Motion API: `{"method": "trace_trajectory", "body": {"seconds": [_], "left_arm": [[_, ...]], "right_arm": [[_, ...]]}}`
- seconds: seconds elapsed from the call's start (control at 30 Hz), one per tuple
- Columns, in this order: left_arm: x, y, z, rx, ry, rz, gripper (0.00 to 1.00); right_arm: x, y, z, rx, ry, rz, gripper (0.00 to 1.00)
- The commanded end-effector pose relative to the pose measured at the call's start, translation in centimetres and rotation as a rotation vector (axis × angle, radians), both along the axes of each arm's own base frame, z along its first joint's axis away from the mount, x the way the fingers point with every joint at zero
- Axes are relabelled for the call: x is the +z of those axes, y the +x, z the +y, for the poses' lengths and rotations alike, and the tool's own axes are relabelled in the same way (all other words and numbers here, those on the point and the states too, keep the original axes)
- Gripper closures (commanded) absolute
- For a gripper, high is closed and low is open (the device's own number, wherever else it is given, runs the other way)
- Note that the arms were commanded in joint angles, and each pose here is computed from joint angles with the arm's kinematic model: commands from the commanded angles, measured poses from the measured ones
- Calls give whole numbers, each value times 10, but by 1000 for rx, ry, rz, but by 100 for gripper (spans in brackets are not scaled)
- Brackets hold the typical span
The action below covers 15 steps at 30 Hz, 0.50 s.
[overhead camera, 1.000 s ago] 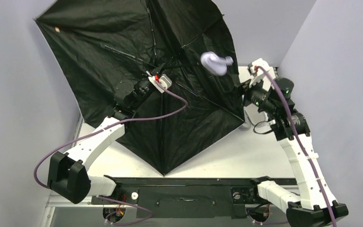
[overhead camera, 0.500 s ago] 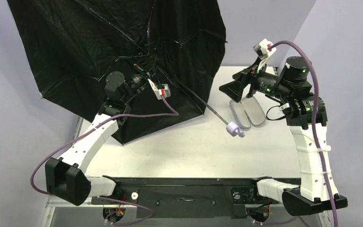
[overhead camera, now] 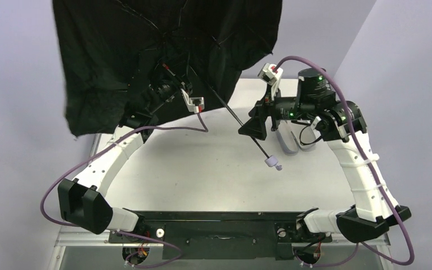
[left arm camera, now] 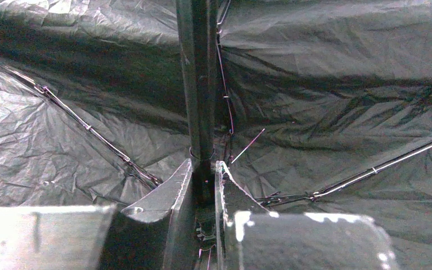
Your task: Open the umbrella
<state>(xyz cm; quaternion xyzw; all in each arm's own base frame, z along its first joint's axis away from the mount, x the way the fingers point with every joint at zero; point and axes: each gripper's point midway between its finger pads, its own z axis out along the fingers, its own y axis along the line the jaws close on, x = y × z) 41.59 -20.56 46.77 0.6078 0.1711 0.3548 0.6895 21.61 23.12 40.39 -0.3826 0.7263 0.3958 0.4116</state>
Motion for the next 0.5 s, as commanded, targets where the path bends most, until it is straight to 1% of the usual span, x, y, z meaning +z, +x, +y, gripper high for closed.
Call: {"method": "trace_trajectory", "body": {"seconds": [0.0, 0.07, 0.17, 0.2, 0.23, 0.27, 0.3, 0.33, 0.37, 0.4, 0.43, 0.47], "left_arm": [[63, -16, 6, 36, -9, -243, 100], [66, -17, 7, 43, -18, -259, 100], [70, -19, 10, 57, -30, -280, 100], [70, -19, 11, 62, -32, -279, 100], [72, -20, 13, 66, -38, -291, 100], [72, -20, 14, 73, -41, -293, 100], [74, -21, 15, 77, -43, -306, 100], [74, -20, 17, 89, -45, -307, 100], [74, -19, 18, 96, -48, -311, 100], [74, -18, 20, 108, -50, -311, 100], [75, -17, 22, 116, -54, -316, 100], [75, -15, 25, 133, -58, -315, 100]], "right_arm": [[-17, -4, -1, 15, -72, 37, 19], [-36, -3, -2, 16, -120, 86, 19], [-63, -3, -4, 49, -199, 141, 23], [-72, -9, -7, 62, -229, 181, 25], [-81, -7, -6, 81, -253, 203, 29], [-87, -14, -9, 101, -277, 243, 33], [-97, -21, -10, 148, -303, 294, 42], [-95, -25, -8, 179, -297, 312, 51], [-103, -31, -11, 213, -326, 362, 55], [-99, -35, -9, 240, -319, 371, 63], [-103, -38, -10, 256, -333, 406, 68], [-104, -37, -11, 255, -334, 419, 77]]}}
